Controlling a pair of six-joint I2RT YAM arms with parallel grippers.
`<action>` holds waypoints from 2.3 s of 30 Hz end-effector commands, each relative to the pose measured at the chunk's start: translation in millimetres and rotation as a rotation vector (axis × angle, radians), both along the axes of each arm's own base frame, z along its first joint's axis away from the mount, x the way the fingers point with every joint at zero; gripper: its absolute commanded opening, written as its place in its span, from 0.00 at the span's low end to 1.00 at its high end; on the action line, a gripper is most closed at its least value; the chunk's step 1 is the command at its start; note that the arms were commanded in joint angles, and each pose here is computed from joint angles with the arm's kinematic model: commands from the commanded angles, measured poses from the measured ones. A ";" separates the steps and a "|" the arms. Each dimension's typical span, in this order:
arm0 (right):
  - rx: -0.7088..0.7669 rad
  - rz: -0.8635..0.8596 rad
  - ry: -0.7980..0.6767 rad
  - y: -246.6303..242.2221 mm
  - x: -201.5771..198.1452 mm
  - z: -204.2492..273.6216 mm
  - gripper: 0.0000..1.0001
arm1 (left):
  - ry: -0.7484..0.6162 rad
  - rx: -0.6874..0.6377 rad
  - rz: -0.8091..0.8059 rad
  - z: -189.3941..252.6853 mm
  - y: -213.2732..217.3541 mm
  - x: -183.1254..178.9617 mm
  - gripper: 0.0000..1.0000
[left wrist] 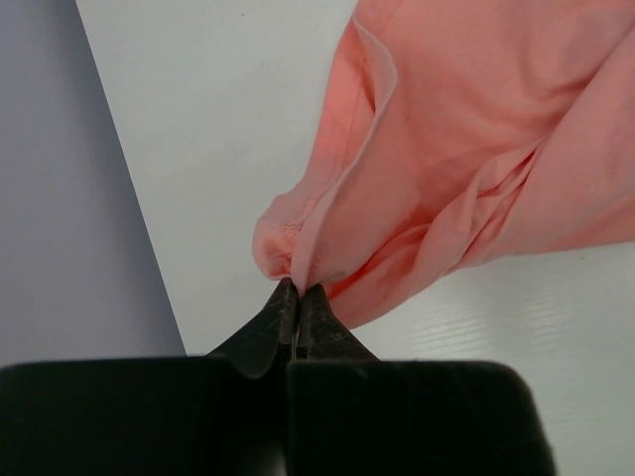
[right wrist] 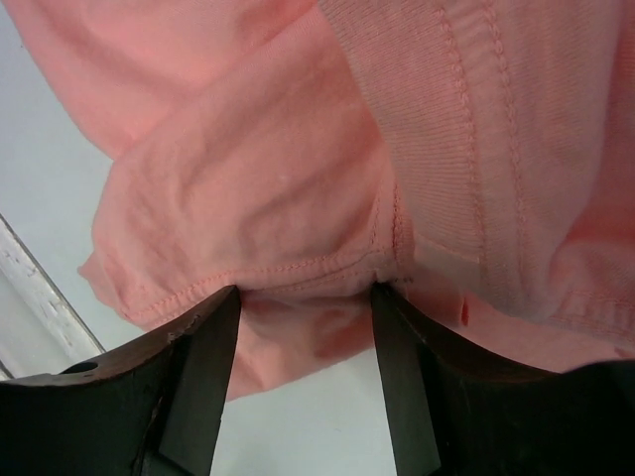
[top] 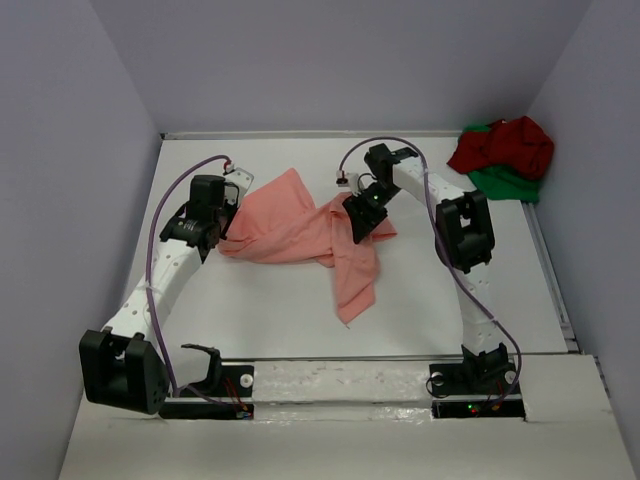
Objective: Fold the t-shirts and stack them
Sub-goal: Flatten out the tshirt
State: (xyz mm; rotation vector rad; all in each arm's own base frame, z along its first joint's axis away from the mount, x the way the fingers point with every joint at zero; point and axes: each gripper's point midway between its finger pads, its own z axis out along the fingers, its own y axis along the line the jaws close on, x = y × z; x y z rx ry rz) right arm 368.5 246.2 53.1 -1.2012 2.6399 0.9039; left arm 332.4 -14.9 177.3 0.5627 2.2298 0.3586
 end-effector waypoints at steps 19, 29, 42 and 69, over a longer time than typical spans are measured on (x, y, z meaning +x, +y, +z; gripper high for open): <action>-0.101 0.077 -0.118 12.5 -13.6 28.5 0.00 | -0.026 -0.027 -0.001 8.3 -2.0 2.4 0.00; -0.228 -0.116 -0.570 -47.0 13.2 129.7 0.00 | -0.230 0.016 0.090 80.1 18.3 29.1 0.00; -0.324 -0.413 -0.863 -153.3 23.0 228.6 0.00 | -0.386 -0.015 0.235 148.2 64.2 47.8 0.00; -0.236 -0.470 -1.026 -163.1 19.5 290.3 0.00 | -0.519 -0.039 0.214 204.5 65.2 26.7 0.00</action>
